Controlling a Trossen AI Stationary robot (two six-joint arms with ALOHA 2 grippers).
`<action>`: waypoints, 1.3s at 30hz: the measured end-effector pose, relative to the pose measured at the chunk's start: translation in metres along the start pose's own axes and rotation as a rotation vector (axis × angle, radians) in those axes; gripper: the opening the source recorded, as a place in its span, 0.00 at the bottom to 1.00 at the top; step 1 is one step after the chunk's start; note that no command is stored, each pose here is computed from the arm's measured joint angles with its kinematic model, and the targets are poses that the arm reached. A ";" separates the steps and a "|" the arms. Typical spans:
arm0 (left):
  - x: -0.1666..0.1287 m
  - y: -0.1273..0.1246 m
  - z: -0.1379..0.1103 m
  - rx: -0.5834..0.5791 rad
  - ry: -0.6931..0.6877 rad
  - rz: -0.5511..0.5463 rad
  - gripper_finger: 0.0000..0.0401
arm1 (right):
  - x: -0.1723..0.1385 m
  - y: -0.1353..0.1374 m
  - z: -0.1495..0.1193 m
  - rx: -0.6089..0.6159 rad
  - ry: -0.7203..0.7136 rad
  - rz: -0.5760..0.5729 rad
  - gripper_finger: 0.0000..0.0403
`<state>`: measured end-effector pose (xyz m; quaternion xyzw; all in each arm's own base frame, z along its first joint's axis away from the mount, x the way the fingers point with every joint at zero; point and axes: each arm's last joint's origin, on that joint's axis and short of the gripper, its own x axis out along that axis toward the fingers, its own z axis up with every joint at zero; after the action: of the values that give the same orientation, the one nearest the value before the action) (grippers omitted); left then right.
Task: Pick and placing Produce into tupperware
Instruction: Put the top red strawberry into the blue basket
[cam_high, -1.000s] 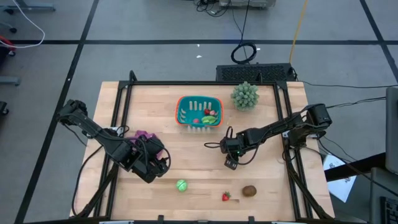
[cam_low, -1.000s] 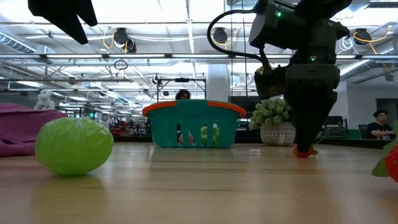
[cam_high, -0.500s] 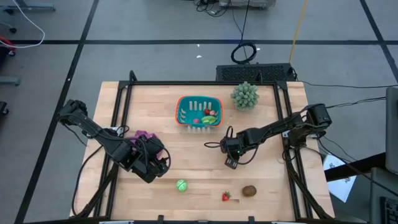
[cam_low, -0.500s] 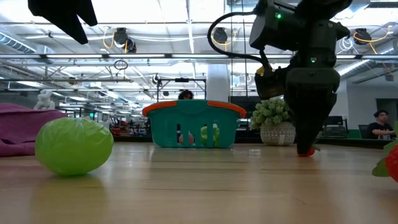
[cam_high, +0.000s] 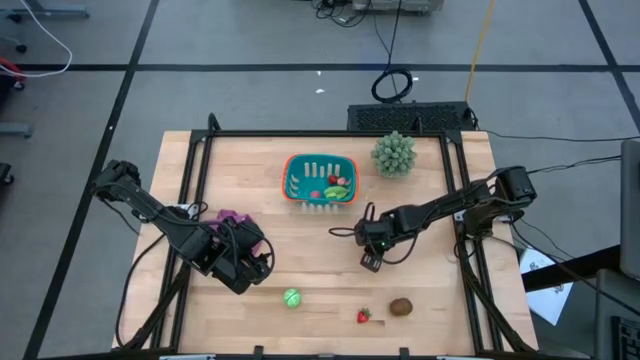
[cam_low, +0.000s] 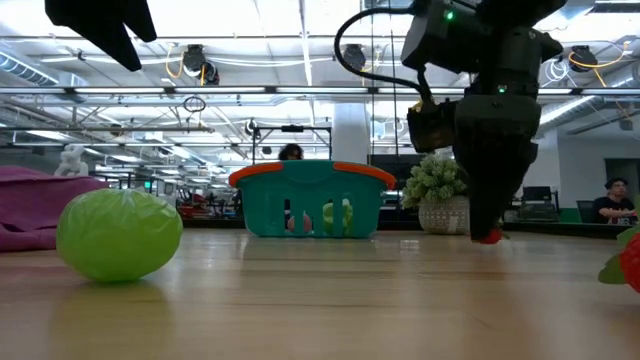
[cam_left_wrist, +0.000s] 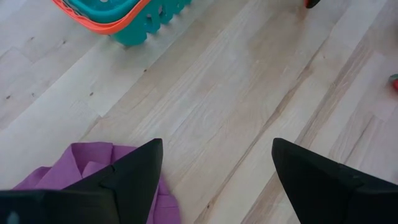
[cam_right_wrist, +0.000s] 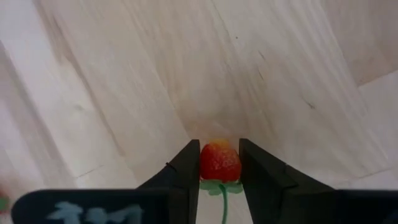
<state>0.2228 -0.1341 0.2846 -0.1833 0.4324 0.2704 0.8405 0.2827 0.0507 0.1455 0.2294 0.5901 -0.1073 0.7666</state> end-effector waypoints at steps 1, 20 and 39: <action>0.000 0.000 0.000 0.000 0.000 0.000 0.77 | -0.002 0.000 0.000 0.000 -0.004 0.003 0.21; 0.000 0.000 0.000 0.002 0.000 0.000 0.77 | -0.059 0.029 0.053 -0.132 -0.168 0.089 0.21; 0.000 0.000 0.000 0.052 -0.006 0.002 0.77 | -0.139 -0.062 0.150 -0.111 -0.520 -0.005 0.21</action>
<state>0.2229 -0.1339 0.2848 -0.1600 0.4369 0.2605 0.8460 0.3449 -0.0898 0.2936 0.1500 0.3788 -0.1321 0.9036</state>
